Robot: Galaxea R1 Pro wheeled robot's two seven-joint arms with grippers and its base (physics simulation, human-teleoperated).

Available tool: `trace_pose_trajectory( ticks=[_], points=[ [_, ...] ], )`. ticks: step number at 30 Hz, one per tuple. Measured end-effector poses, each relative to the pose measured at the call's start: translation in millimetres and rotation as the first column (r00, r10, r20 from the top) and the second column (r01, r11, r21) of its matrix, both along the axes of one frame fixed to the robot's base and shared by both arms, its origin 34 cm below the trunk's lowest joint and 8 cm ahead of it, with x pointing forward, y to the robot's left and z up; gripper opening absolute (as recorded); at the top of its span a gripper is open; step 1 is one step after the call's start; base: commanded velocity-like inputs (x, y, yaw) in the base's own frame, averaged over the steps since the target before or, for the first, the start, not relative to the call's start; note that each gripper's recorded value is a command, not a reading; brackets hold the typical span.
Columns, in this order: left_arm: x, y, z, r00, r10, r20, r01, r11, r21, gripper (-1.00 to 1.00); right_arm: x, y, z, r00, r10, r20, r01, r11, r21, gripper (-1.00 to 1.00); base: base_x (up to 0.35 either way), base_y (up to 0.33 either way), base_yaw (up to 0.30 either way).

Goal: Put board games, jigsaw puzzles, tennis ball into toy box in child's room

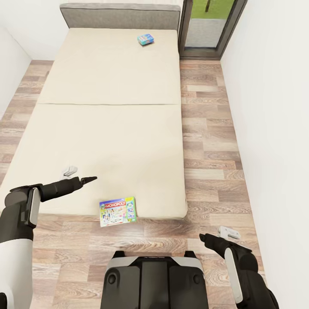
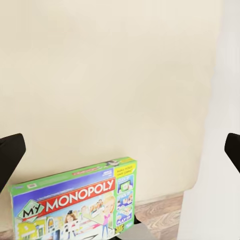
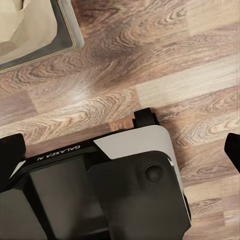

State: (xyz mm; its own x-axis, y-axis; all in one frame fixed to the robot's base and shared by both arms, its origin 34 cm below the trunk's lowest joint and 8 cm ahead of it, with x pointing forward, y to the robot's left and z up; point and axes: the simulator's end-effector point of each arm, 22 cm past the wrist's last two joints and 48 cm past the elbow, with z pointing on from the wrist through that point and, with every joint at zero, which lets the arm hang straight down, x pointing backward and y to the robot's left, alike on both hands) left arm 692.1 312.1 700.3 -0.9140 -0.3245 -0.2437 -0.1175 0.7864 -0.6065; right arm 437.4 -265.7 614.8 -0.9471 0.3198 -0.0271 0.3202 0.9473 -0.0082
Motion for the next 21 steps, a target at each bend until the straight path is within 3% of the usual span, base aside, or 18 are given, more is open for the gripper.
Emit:
trace_pose_trajectory(
  ticks=[14, 21],
  points=[
    [-19, 19, 2, 1.0, -0.008, -0.022, 0.009, 0.999, 0.044, 1.0, 8, -5, 8, 1.0, 0.022, 0.018, -0.021, 1.0, -0.018, 1.0, 0.0, 0.0, 0.003],
    [-50, 31, -3, 0.998, -0.019, -0.066, 0.024, 0.997, 0.07, 1.0, 10, -10, 12, 1.0, 0.018, 0.024, -0.017, 1.0, -0.024, 1.0, 0.0, 0.0, 0.0]
  ],
)
